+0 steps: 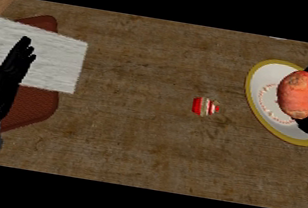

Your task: Pick the squash from the placemat and place it in the bowl

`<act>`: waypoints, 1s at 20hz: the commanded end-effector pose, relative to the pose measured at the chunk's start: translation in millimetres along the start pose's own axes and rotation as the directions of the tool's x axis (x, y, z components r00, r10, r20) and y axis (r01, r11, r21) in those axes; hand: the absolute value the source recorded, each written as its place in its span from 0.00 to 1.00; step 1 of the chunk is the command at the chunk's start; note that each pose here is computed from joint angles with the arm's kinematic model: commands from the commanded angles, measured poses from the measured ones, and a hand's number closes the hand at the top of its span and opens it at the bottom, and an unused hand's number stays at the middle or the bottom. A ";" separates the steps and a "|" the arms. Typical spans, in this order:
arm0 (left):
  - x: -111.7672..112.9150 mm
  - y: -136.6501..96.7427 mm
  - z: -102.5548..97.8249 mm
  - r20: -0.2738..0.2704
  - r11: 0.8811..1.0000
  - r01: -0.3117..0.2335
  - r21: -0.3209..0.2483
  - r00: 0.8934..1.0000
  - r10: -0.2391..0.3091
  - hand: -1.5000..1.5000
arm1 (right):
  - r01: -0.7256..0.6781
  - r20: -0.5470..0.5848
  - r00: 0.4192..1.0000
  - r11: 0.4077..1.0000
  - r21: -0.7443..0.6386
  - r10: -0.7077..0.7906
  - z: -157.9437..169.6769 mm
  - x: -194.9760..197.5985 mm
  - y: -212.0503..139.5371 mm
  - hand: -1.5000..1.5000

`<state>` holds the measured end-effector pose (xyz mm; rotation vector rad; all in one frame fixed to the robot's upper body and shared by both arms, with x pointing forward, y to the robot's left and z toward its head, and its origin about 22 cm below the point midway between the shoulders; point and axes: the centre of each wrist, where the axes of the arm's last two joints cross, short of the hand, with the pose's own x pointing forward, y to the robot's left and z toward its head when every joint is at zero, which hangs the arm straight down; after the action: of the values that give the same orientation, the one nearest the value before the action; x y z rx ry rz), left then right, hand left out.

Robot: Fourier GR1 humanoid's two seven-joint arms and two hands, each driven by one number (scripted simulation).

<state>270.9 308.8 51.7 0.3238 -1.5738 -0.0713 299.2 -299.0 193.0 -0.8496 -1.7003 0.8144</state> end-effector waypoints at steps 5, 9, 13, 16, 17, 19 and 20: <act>6.8 -6.1 -13.7 -0.007 1.000 0.005 -0.014 1.000 -0.005 0.50 | 0.013 -0.011 1.000 1.000 0.002 -0.013 -52.2 -59.8 33.1 1.00; 7.9 -3.7 -12.0 0.002 1.000 -0.004 -0.015 1.000 0.005 0.50 | 0.030 -0.008 1.000 1.000 0.009 -0.030 -69.4 -84.4 26.2 1.00; 22.6 -12.3 -10.7 0.033 0.999 -0.002 -0.039 0.999 0.003 0.50 | -0.246 -0.153 0.948 0.949 0.196 0.277 -57.9 -110.8 34.5 1.00; 3.8 -21.5 -17.6 0.023 1.000 -0.003 -0.028 1.000 0.004 0.50 | -0.050 -0.274 0.956 0.975 0.216 0.109 -69.3 -123.0 45.6 1.00; 10.6 -3.6 -7.0 0.024 0.999 0.013 -0.041 1.000 -0.012 0.50 | -0.026 -0.292 0.952 0.974 0.225 0.093 -57.9 -144.0 40.8 0.00; 16.0 -4.9 -17.8 0.034 0.999 -0.009 -0.032 0.999 0.010 0.50 | 0.001 -0.251 0.965 0.962 0.272 0.070 -61.1 -145.8 57.6 0.00; 10.1 -30.6 -5.4 0.028 0.999 -0.003 -0.036 1.000 0.004 0.50 | -0.005 -0.230 0.970 0.958 0.288 0.074 -59.9 -151.8 53.6 0.00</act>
<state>284.1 293.2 60.7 0.2958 -1.5943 -0.1005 399.0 -378.3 106.4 -0.8252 -1.3598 0.8882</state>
